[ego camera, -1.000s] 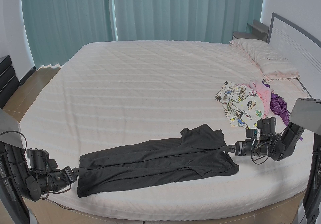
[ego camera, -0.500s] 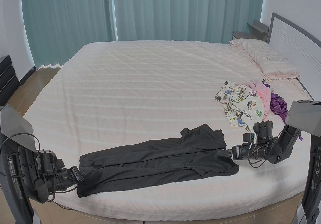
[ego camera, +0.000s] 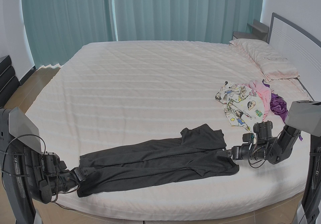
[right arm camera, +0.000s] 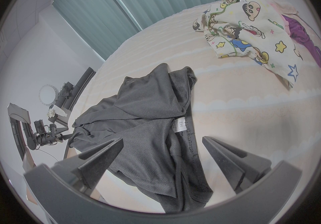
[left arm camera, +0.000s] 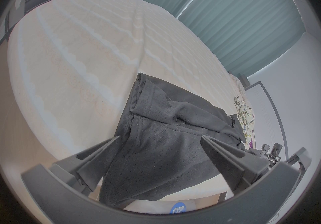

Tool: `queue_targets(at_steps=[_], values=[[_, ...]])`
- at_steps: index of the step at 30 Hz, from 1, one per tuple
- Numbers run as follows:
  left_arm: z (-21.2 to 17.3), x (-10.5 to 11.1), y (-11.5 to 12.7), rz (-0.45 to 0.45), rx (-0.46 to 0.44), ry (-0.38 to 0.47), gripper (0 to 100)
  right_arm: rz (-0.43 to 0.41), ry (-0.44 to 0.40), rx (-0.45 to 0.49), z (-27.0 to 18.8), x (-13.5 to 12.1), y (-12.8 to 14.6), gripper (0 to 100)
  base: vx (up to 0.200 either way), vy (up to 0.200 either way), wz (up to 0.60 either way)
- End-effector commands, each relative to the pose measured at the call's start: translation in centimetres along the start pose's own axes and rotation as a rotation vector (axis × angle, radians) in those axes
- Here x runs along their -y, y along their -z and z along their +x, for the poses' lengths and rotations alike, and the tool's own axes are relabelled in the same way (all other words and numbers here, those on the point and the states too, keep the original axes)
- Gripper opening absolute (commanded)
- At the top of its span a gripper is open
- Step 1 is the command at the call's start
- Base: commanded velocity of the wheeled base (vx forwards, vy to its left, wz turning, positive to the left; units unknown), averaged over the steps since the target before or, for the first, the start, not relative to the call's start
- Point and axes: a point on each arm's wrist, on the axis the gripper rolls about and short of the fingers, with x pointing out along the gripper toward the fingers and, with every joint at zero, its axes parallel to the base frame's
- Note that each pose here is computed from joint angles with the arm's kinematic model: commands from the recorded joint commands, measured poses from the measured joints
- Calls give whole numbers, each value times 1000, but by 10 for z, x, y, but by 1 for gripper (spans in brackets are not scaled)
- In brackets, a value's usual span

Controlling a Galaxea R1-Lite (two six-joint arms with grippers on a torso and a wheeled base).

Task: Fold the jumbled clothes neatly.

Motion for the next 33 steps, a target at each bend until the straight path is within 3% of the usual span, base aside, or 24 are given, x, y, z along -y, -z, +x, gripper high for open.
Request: queue_targets(at_steps=[1,7,17,25,33], values=[[3,0,-1,-8,12,9,0,1,0,-3,1,0,1,100,0,0,0],[3,-1,-4,-12,29,0,0,4,-6,15,1,1,-4,100,0,0,0],[-5,-2,-12,-57,76,-8,0,95,-21,44,9,1,-14,100,0,0,0],[-7,0,-13,-75,85,0,0,87,-71,0,19,-3,-4,100,0,0,0],[-8,0,-13,-76,82,-1,0,50,-87,38,35,-5,-3,100,0,0,0]])
